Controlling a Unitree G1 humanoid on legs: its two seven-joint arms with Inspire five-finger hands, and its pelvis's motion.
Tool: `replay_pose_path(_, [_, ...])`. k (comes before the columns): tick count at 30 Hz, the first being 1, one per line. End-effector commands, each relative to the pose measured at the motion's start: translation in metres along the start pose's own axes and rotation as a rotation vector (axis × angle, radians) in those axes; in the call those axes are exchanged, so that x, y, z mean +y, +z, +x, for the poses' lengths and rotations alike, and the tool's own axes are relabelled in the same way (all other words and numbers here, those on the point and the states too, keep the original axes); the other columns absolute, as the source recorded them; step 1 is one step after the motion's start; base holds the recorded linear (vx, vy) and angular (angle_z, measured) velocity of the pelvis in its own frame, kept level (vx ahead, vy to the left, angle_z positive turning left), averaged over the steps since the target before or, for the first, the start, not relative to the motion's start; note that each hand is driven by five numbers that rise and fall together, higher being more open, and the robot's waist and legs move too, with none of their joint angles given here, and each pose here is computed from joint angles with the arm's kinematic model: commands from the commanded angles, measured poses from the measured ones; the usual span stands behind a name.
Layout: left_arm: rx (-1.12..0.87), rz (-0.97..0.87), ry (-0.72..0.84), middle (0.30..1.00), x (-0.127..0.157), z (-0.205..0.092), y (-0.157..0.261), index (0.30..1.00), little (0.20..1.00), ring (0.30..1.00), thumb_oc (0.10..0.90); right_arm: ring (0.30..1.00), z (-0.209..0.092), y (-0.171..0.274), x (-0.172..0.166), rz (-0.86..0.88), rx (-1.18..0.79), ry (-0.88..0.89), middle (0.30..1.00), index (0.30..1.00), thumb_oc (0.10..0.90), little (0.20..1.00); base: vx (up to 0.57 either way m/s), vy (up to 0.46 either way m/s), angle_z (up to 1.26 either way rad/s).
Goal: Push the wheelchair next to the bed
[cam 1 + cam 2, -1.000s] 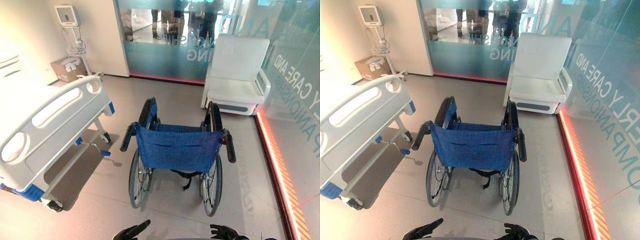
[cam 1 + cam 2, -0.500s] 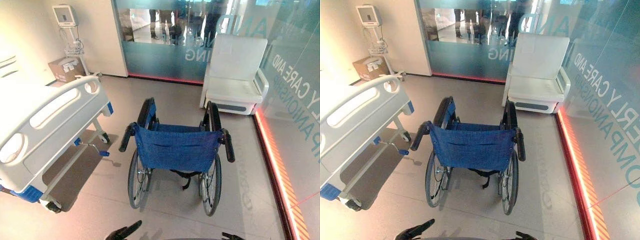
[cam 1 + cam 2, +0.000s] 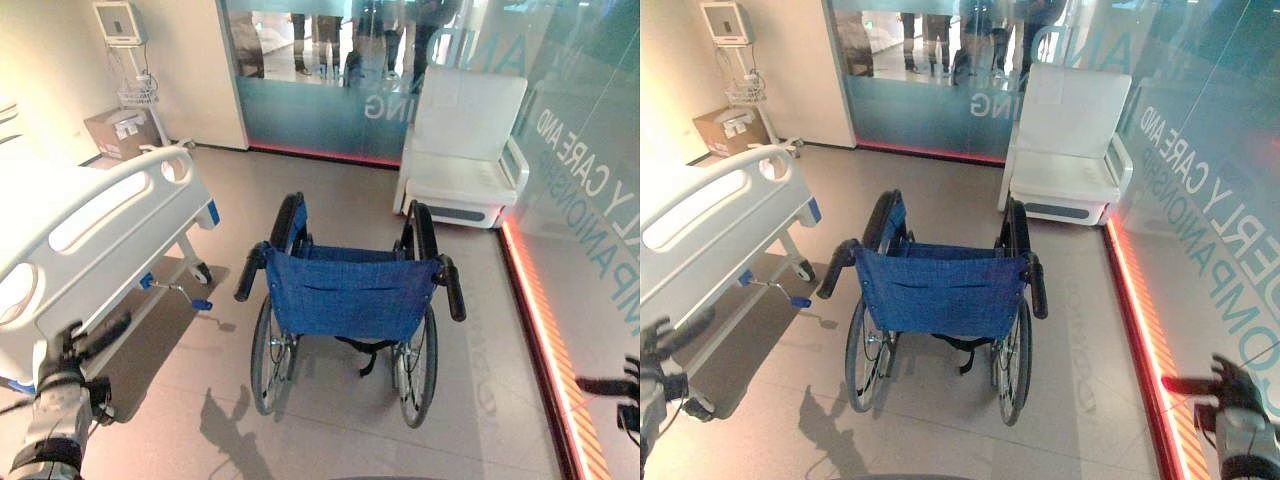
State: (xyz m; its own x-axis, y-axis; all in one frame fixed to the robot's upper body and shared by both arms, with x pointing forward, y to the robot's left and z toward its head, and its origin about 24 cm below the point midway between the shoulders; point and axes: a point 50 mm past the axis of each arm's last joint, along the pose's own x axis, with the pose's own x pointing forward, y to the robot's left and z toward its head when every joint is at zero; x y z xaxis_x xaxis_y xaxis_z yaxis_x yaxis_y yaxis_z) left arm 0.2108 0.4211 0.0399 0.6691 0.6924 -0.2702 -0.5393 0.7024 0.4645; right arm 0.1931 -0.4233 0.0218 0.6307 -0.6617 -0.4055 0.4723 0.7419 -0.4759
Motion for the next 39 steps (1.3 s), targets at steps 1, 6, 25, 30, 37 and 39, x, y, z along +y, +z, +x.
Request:
replay_pose_path(1, [-0.364,-0.161,0.091,0.900,0.019,0.008,0.115,0.900,0.900,0.900,0.800,0.900,-0.007,0.130,-0.029,0.071,-0.431,-0.152,0.900,0.900,0.800,0.900,0.00,0.000,0.00])
replay_pose_path(6, [-0.566,-0.298,-0.037,0.900,0.016,-0.005,0.198,0.900,0.900,0.900,0.800,0.900,-0.039,0.223,-0.024,0.163,-0.710,-0.083,0.900,0.900,0.800,0.900,0.00,0.000,0.00])
replay_pose_path(25, [-0.479,-0.210,-0.702,0.900,-0.076,-0.026,0.265,0.900,0.900,0.900,0.800,0.900,-0.057,0.265,0.101,0.476,-0.376,0.727,0.900,0.900,0.800,0.900,0.00,0.002,-0.02])
replay_pose_path(30, [-0.460,-0.187,-0.709,0.900,-0.076,-0.026,0.268,0.900,0.900,0.900,0.800,0.900,-0.052,0.253,0.111,0.391,-0.292,0.738,0.900,0.900,0.800,0.900,0.00,0.000,-0.01])
replay_pose_path(37, [-0.490,-0.206,-0.709,0.900,-0.085,-0.032,0.273,0.900,0.900,0.900,0.800,0.900,-0.055,0.228,0.141,0.220,-0.156,0.835,0.900,0.900,0.800,0.900,0.00,0.000,0.00])
replay_pose_path(39, [-0.490,-0.203,-0.707,0.900,-0.087,-0.033,0.271,0.900,0.900,0.900,0.800,0.900,-0.060,0.222,0.153,0.226,-0.144,0.895,0.900,0.900,0.800,0.900,0.00,0.000,0.00])
